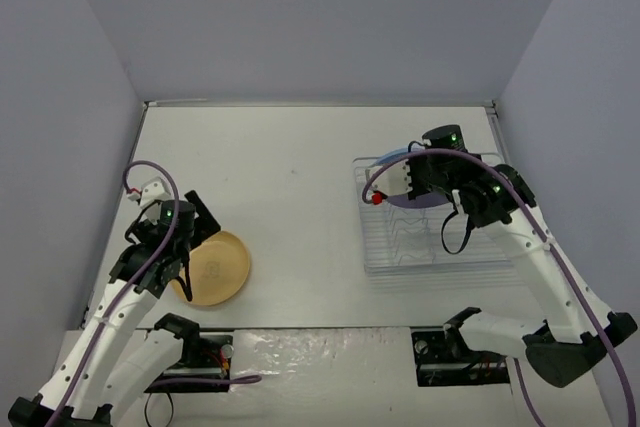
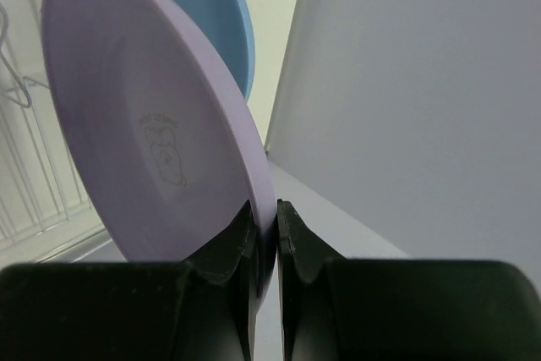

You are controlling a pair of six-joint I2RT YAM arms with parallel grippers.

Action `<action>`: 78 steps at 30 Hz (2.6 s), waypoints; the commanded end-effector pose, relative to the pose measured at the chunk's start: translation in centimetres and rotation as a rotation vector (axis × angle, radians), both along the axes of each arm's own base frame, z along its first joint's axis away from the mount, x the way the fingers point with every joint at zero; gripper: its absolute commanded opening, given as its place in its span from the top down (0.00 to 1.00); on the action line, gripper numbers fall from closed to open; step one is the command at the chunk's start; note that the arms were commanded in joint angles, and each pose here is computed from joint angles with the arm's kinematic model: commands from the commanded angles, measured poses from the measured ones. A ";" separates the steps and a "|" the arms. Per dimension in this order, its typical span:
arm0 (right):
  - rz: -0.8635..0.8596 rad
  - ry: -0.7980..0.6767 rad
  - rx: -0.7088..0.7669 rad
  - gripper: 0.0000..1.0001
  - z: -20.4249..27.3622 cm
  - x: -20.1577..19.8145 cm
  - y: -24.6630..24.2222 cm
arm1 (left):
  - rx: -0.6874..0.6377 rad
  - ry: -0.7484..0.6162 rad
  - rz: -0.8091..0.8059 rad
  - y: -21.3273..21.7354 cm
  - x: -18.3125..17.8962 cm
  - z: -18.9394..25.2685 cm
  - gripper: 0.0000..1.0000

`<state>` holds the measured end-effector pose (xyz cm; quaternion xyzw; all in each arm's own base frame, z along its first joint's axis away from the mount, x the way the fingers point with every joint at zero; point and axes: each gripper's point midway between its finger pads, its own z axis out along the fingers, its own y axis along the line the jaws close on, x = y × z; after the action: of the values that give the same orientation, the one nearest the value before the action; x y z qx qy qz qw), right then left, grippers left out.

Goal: Load the plates into the dish rack

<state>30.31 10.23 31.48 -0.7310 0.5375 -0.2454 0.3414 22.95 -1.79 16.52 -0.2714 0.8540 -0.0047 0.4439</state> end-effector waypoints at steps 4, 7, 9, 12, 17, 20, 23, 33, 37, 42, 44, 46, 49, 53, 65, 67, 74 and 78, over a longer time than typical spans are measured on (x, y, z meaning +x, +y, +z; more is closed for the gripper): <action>-0.027 -0.098 0.055 1.00 0.3 5.1 -0.6 | 0.037 0.089 0.183 2.6 -1.7 -1.6 0.03; -0.026 -0.115 0.068 1.00 -0.3 6.2 -0.1 | 0.038 0.104 0.214 3.0 -2.2 -2.2 0.03; -0.025 -0.116 0.065 1.00 -1.2 7.0 0.2 | 0.035 0.103 0.234 3.3 -2.5 -2.4 0.03; -0.032 -0.096 0.044 1.00 -2.5 7.8 0.3 | 0.039 0.105 0.267 3.8 -3.0 -2.4 0.03; 0.007 -0.036 0.044 1.00 -3.9 7.6 1.0 | 0.021 0.078 0.296 4.1 -3.3 -2.0 0.03; 0.029 -0.009 0.050 1.00 -4.5 7.3 1.4 | 0.012 0.061 0.296 4.1 -3.2 -1.7 0.03; 0.036 0.027 0.025 1.00 -5.5 6.9 1.2 | 0.017 0.064 0.301 4.3 -3.4 -1.7 0.03; 0.029 0.154 -0.018 0.94 -9.2 6.8 0.6 | 0.010 0.086 0.301 3.9 -3.0 -2.1 0.03; 0.025 0.195 0.018 0.93 -9.7 6.8 1.1 | 0.010 0.085 0.306 3.9 -2.8 -2.0 0.03; 0.054 0.210 0.086 0.88 -9.8 6.2 2.2 | 0.019 0.092 0.315 4.1 -2.8 -1.9 0.03; 0.053 0.214 0.091 0.87 -10.2 5.9 2.2 | 0.023 0.095 0.326 4.2 -2.8 -1.9 0.03; 0.049 0.213 0.089 0.83 -10.2 5.9 2.1 | 0.022 0.097 0.335 4.3 -2.9 -2.1 0.03; 0.038 0.223 0.089 0.80 -10.5 5.8 1.9 | 0.027 0.103 0.348 4.5 -3.1 -2.4 0.03; 0.028 0.248 0.084 0.76 -11.2 5.6 1.8 | 0.037 0.117 0.374 4.9 -3.6 -2.7 0.03; 0.144 0.093 0.213 0.36 -4.7 4.8 3.8 | 0.035 0.173 0.417 5.4 -4.1 -4.4 0.03; 0.202 0.064 0.261 0.20 -2.9 4.0 4.7 | 0.029 0.198 0.430 5.5 -4.1 -5.0 0.03; 0.258 -0.044 0.802 0.00 5.6 2.5 9.4 | -0.060 0.349 0.446 5.3 -4.3 -8.5 0.03; 0.093 0.003 1.278 0.00 11.9 5.2 11.2 | -0.080 0.367 0.462 5.5 -4.1 -9.8 0.03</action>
<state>33.42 17.99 34.72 -0.6133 0.5171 -0.0265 0.5964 17.94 4.14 7.36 -0.4685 0.8318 0.1356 0.2649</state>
